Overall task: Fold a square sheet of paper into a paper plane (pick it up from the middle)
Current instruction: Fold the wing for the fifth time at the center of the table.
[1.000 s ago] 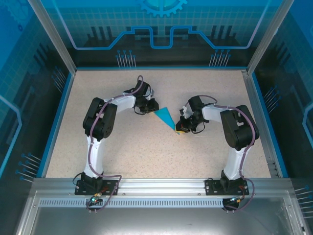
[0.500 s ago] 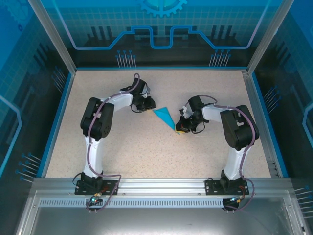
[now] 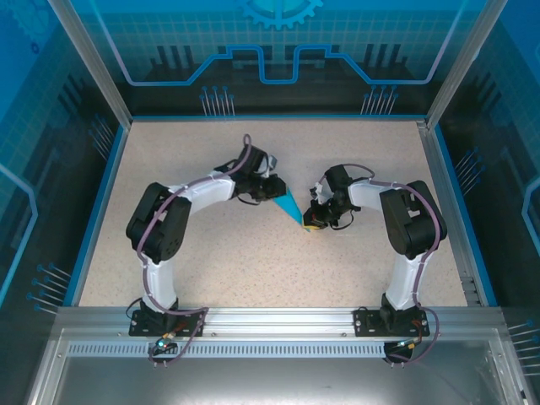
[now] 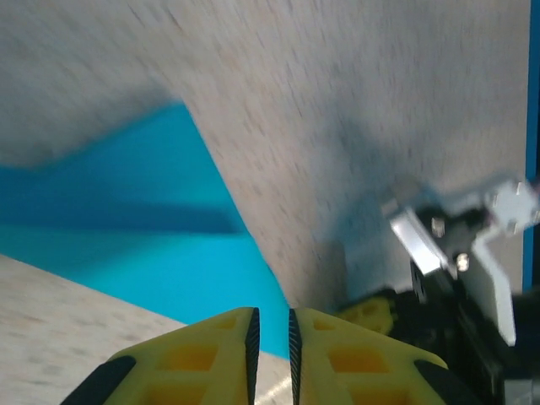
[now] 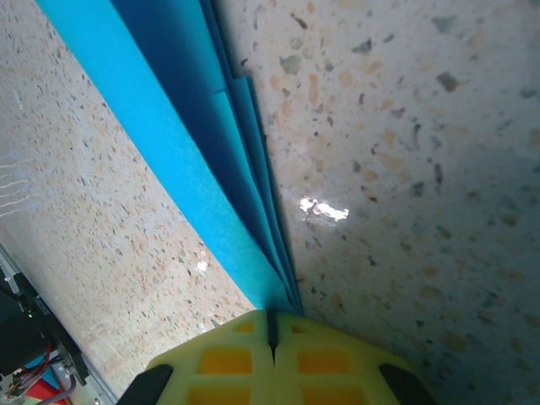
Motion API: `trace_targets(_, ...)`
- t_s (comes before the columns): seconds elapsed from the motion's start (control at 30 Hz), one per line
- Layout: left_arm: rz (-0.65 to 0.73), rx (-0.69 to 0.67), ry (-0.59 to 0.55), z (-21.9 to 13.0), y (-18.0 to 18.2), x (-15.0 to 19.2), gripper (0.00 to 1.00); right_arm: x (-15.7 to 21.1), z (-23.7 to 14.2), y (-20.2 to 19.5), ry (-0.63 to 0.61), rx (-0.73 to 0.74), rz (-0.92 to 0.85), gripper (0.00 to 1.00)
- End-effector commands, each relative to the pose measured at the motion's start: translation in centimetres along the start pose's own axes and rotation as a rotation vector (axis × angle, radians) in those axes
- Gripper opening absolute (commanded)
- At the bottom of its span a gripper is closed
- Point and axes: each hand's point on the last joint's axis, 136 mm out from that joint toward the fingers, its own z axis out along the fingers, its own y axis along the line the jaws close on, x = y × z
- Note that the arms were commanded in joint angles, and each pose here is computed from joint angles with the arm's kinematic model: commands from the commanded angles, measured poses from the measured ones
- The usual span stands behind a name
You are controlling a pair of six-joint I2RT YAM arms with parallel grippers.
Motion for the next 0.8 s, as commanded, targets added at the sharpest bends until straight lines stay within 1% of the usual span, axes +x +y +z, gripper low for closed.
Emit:
trace_targets(0.0, -0.031, 0.04, 0.058, 2.1, -0.8, 2.1, 0.19, 3.3, 1.6, -5.9, 0.108, 0.207, 0.104, 0.02)
trace_targets(0.17, -0.031, 0.056, 0.136, 4.6, -1.4, 4.6, 0.18, 3.4, 1.6, -6.1, 0.109, 0.21, 0.106, 0.02)
trace_targets(0.43, -0.056, -0.013, 0.181, 6.2, 1.0, 6.1, 0.17, 3.6, 1.7, -6.4, 0.112, 0.223, 0.11, 0.02)
trace_targets(0.57, -0.074, -0.081, 0.173, 6.5, 2.6, 5.9, 0.16, 3.9, 1.6, -6.8, 0.119, 0.246, 0.117, 0.02)
trace_targets(0.77, -0.11, -0.194, 0.134, 5.8, 5.3, 4.1, 0.16, 4.2, 1.4, -7.8, 0.127, 0.3, 0.125, 0.02)
